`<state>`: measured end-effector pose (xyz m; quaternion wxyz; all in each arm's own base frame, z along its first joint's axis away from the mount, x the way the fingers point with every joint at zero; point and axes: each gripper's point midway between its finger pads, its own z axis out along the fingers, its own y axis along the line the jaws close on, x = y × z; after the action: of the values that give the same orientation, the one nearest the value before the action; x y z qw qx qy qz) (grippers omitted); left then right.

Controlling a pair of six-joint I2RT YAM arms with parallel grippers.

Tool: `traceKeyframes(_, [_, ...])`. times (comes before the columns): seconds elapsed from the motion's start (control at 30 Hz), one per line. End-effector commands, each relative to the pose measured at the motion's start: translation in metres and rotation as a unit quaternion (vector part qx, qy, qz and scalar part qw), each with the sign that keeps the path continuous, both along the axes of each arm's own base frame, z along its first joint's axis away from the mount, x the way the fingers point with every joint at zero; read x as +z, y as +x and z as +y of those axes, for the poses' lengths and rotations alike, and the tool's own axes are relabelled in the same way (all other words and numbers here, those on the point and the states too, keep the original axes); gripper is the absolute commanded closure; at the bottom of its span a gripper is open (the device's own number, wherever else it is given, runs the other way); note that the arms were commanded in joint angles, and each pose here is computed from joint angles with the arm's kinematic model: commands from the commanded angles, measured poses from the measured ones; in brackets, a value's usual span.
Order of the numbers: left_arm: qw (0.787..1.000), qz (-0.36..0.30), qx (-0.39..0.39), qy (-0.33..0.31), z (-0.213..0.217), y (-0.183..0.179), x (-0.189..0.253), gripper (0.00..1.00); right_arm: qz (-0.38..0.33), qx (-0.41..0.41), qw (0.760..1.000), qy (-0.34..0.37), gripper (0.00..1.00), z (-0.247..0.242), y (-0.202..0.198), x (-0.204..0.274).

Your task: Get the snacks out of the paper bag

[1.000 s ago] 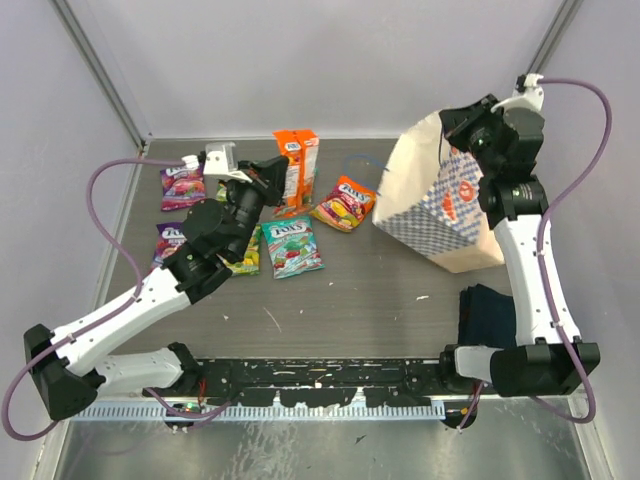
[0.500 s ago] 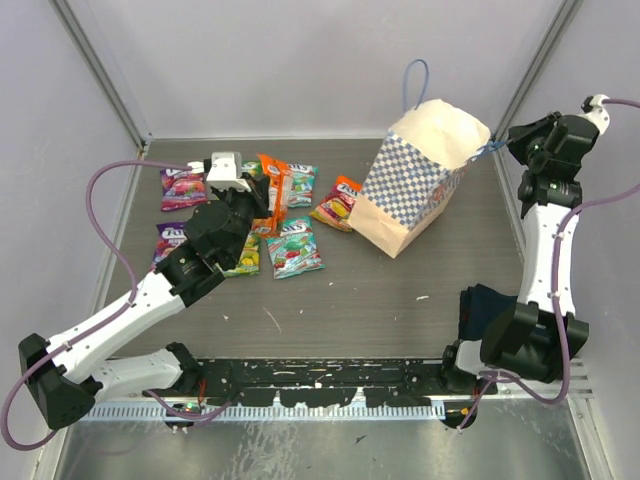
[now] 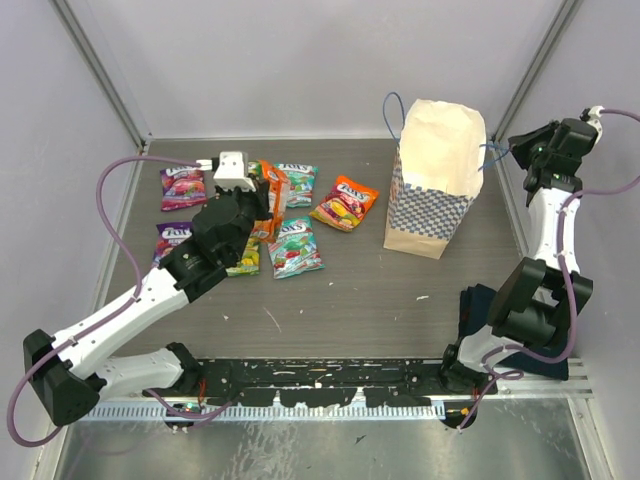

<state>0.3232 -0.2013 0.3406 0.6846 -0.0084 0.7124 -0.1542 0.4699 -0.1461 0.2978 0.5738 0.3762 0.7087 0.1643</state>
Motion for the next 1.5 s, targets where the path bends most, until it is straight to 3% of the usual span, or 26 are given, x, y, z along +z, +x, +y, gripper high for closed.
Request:
traceKeyframes(0.0, [0.998,-0.04,0.014,-0.037,0.01,-0.002,0.04,1.0,-0.068,-0.006,0.997,-0.036,0.73,-0.004,-0.004,0.062])
traceKeyframes(0.2, [0.998,-0.043,0.016,-0.04,0.021,-0.009,0.044,1.0,-0.053,0.012,0.993,-0.104,0.02,0.045,-0.033,0.084])
traceKeyframes(0.33, [0.998,-0.041,0.017,-0.04,0.025,-0.014,0.042,1.0,-0.048,0.008,0.98,-0.195,0.0,0.095,-0.062,0.113])
traceKeyframes(0.43, [0.998,-0.037,0.014,-0.041,0.027,-0.017,0.039,1.0,-0.029,0.069,0.97,-0.233,0.0,0.153,-0.071,0.111])
traceKeyframes(0.63, [0.999,-0.031,0.011,-0.041,0.033,-0.025,0.035,1.0,0.043,0.159,0.937,-0.309,0.0,0.24,-0.074,0.064])
traceKeyframes(0.8, [0.999,-0.029,0.02,-0.038,0.042,-0.03,0.034,1.0,0.082,0.184,0.918,-0.34,0.0,0.267,-0.066,0.032])
traceKeyframes(1.1, [0.999,-0.031,0.029,-0.031,0.051,-0.034,0.033,1.0,0.136,0.169,0.908,-0.359,0.12,0.265,-0.051,-0.002])
traceKeyframes(1.27, [0.999,-0.031,0.031,-0.028,0.053,-0.034,0.033,1.0,0.151,0.171,0.899,-0.373,0.27,0.265,-0.048,-0.015])
traceKeyframes(1.37, [0.999,-0.029,0.035,-0.023,0.055,-0.035,0.033,1.0,0.155,0.164,0.896,-0.383,0.52,0.258,-0.046,-0.016])
traceKeyframes(1.47, [0.999,-0.028,0.038,-0.019,0.057,-0.034,0.033,1.0,0.159,0.157,0.898,-0.378,0.83,0.244,-0.04,-0.016])
